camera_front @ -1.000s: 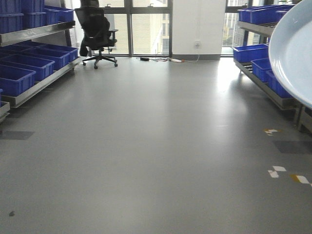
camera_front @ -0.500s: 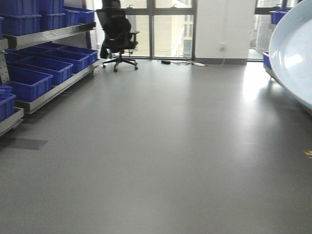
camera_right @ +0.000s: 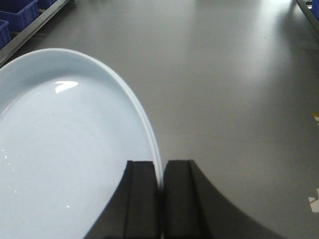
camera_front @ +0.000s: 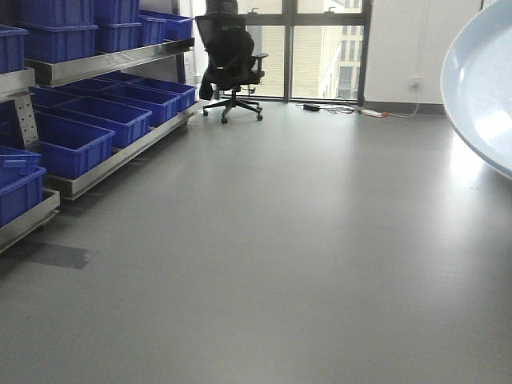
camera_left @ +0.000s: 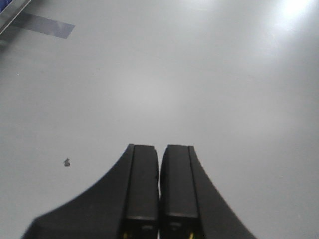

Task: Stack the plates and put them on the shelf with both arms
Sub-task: 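Drive the base to the blue-bin shelf while holding the plates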

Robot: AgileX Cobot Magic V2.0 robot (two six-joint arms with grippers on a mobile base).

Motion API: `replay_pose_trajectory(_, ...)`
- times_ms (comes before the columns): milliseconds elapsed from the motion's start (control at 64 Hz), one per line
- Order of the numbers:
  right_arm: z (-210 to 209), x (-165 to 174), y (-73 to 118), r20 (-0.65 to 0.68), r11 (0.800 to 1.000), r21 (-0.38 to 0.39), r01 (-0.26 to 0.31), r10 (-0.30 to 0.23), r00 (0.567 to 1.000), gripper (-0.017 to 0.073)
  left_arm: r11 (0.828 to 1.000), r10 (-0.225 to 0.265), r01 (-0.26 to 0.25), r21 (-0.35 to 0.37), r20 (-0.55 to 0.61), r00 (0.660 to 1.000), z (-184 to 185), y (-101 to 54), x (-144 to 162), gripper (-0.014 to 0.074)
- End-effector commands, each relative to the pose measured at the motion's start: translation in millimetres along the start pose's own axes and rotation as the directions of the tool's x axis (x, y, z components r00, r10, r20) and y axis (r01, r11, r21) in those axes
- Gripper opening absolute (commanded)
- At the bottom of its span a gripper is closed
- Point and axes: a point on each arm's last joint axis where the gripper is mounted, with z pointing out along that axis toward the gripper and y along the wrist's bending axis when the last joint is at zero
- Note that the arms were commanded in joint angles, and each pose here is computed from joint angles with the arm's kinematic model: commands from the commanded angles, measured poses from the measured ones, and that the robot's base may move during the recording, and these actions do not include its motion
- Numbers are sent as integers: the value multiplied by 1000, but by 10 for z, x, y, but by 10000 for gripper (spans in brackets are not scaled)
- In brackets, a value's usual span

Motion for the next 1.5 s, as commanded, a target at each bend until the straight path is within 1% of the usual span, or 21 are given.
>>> replay_pose_trajectory(0,-39,-172,23,121,1000,-18,8,-6,993,57,1000,-9,8,16,93,996,-39,-21,-147,97)
replay_pose_trajectory(1485,-39,-171,23,120,1000,-18,8,-6,993,57,1000,-9,8,16,91,996,-35,-21,-147,97)
